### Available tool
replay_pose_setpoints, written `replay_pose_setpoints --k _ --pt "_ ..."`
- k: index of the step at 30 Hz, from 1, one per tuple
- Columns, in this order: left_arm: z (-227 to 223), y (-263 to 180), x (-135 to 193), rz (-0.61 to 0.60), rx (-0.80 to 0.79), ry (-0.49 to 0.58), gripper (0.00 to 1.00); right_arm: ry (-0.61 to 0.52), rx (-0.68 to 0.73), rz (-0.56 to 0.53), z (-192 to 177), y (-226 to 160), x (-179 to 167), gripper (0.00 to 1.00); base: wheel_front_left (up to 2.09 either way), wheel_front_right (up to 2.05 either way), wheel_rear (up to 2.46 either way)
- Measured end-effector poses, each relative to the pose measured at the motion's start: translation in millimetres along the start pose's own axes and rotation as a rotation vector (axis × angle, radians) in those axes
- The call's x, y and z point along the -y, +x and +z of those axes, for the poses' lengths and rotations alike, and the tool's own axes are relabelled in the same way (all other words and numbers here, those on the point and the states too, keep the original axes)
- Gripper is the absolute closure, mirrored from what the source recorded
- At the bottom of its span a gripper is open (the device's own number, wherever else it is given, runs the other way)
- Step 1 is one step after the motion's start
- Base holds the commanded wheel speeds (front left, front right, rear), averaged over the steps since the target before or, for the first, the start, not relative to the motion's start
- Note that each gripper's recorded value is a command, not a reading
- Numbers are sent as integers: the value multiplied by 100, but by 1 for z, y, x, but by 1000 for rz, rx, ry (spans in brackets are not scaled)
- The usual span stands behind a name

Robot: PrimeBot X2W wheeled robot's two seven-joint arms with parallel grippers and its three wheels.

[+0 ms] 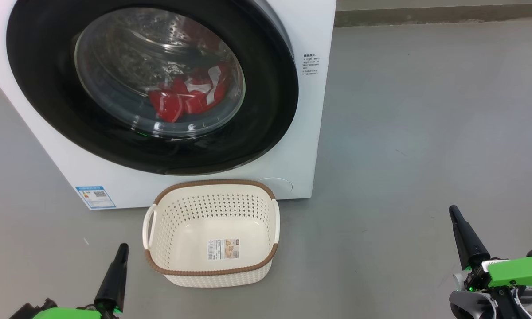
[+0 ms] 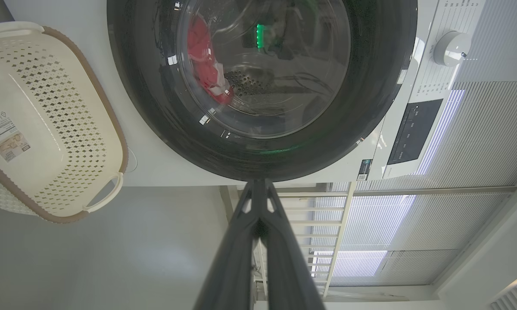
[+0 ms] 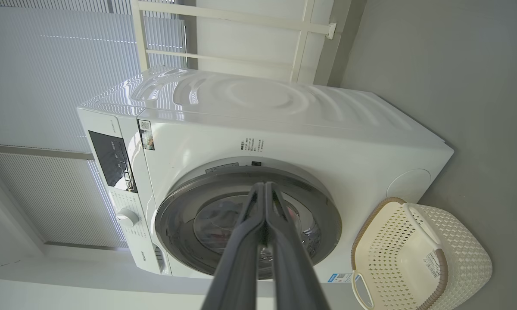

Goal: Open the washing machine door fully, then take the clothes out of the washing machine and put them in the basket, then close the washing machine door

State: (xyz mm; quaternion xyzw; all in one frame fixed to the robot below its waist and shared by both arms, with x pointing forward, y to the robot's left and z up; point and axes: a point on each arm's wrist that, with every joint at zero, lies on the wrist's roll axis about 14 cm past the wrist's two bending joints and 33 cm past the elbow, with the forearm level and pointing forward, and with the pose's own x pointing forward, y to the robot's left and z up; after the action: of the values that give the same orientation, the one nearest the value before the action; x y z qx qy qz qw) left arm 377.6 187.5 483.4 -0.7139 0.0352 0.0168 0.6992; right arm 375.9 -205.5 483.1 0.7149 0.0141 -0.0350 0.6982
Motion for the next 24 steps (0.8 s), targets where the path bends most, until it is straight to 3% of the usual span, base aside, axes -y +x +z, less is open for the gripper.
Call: replay_pose_setpoints --k 9,10,17,24 --pt "0 0 0 0 0 0 100 0 0 0 0 0 0 100 0 0 0" --pt "0 -1 -2 6 -1 -1 0 3 0 -6 0 0 2 0 0 0 0" --pt "-10 -19 -47 140 -8 -31 0 36 -6 -152 -10 -23 51 0 0 0 0" --pt "-14 -18 -46 137 -16 -27 0 35 -9 -151 -13 -23 51 0 0 0 0"
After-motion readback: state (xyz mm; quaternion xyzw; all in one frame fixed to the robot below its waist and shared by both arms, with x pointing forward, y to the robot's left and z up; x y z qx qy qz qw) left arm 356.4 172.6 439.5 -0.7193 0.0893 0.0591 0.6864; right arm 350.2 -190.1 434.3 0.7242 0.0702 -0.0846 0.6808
